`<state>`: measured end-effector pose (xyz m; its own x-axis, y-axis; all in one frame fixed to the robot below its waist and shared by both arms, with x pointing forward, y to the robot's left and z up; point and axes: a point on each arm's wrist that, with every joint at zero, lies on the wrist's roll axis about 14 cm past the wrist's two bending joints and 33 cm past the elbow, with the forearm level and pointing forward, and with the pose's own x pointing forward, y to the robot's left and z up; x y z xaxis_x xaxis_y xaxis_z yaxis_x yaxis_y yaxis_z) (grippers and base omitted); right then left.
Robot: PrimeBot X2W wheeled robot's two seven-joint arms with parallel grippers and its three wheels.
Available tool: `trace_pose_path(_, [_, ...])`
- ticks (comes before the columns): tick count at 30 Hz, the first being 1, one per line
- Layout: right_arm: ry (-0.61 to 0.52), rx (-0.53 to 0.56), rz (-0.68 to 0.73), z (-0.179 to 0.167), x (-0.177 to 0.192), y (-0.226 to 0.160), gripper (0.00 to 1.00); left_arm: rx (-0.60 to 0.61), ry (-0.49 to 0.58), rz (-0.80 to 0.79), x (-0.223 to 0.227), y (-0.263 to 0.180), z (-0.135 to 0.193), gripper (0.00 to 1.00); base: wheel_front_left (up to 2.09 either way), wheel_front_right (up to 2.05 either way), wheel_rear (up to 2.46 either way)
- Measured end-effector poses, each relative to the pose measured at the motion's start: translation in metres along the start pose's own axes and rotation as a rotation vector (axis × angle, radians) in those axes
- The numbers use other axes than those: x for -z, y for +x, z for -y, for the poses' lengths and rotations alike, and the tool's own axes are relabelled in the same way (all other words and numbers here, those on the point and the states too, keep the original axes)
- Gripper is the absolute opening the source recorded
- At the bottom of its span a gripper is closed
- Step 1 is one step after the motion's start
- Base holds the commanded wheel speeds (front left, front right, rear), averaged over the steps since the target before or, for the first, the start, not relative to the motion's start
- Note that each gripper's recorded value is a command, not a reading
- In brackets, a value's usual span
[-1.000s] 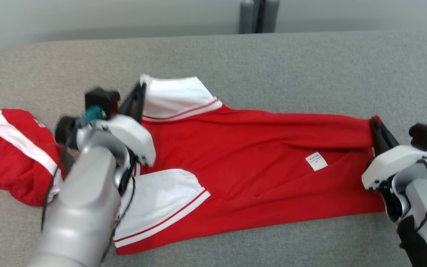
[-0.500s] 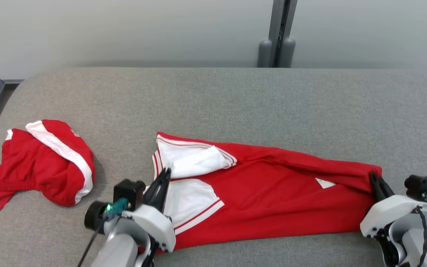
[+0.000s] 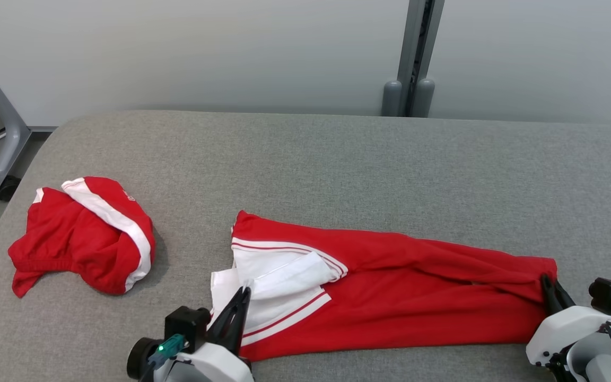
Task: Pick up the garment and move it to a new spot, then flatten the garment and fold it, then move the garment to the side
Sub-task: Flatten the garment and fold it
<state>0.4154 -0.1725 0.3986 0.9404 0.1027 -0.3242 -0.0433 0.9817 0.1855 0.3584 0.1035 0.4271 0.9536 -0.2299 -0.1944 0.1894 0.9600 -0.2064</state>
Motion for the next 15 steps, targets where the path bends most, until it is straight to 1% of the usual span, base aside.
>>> trace_pose_path(5, [-0.01,0.018,-0.009,0.006,0.003,-0.001,0.0,-0.054,-0.026,0.015,0.0,-0.012,-0.016,0.0,0.0,0.0,0.0])
trace_pose_path(10, [-0.006,0.031,-0.004,0.01,0.004,-0.003,0.0,-0.075,-0.026,-0.029,0.016,-0.023,-0.022,0.0,0.0,0.0,0.0])
trace_pose_path(11, [-0.002,0.034,-0.009,0.01,0.007,-0.004,0.0,-0.075,-0.033,-0.037,0.019,-0.024,-0.021,0.05,0.0,0.0,0.0])
trace_pose_path(12, [0.001,0.039,-0.016,0.011,0.01,-0.006,0.0,-0.073,-0.033,-0.048,0.023,-0.025,-0.02,0.37,0.0,0.0,0.0])
trace_pose_path(13, [0.008,0.043,-0.019,0.011,0.012,-0.007,0.41,-0.071,-0.033,-0.056,0.025,-0.026,-0.019,0.92,0.0,0.0,0.0])
trace_pose_path(14, [0.016,0.05,-0.017,0.013,0.012,-0.007,0.98,-0.068,-0.034,-0.058,0.026,-0.025,-0.018,1.0,0.0,0.0,0.0])
trace_pose_path(15, [0.021,0.055,-0.013,0.014,0.011,-0.007,1.0,-0.065,-0.033,-0.06,0.027,-0.024,-0.016,1.0,0.0,0.0,0.0])
